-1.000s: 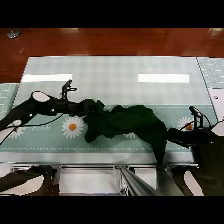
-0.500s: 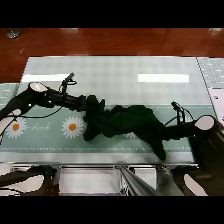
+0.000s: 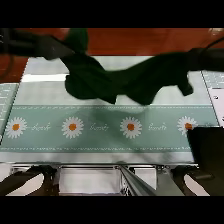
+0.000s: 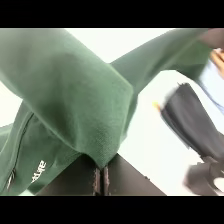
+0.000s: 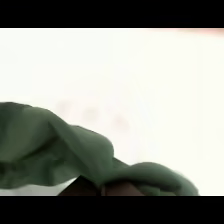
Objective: Fold the shirts.
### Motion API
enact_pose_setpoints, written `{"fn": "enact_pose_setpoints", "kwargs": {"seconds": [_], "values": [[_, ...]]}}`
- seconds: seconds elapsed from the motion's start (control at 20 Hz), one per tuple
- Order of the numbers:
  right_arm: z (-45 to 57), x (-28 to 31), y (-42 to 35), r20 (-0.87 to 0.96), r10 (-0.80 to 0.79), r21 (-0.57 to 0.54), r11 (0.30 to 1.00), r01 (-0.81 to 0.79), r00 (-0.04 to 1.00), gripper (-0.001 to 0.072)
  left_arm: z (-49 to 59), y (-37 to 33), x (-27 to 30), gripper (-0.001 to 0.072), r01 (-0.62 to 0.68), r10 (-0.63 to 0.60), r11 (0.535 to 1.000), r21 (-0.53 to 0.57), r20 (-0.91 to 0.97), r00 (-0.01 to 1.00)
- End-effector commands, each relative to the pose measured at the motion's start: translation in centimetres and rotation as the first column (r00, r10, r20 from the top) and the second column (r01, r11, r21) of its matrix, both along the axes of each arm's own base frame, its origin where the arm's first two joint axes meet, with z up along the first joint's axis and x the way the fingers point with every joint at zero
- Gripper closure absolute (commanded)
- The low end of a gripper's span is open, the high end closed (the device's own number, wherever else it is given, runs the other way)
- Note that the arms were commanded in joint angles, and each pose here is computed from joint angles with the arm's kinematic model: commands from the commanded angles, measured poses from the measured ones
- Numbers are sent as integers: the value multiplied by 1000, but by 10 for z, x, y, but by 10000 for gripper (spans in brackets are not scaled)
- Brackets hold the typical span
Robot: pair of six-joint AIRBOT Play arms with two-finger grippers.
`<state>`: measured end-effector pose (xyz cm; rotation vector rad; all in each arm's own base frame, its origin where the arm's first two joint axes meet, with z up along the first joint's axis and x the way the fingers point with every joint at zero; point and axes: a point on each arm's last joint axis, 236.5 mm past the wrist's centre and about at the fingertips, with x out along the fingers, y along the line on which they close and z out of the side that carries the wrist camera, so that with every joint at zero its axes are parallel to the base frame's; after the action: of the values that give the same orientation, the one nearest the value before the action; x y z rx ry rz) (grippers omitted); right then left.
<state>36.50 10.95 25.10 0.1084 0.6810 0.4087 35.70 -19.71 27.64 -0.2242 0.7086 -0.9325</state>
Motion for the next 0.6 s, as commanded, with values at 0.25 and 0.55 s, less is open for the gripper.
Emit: {"fn": "enact_pose_setpoints", "kwargs": {"seconds": [0.25, 0.55], "values": [[142, -115, -19, 281, 18, -82, 997, 5, 960, 686, 152, 150, -96, 689, -668, 564, 737, 104, 451, 692], [90, -169, -21, 64, 39, -101, 994, -32, 997, 686, 150, 145, -170, 689, -663, 589, 747, 42, 422, 690]]}}
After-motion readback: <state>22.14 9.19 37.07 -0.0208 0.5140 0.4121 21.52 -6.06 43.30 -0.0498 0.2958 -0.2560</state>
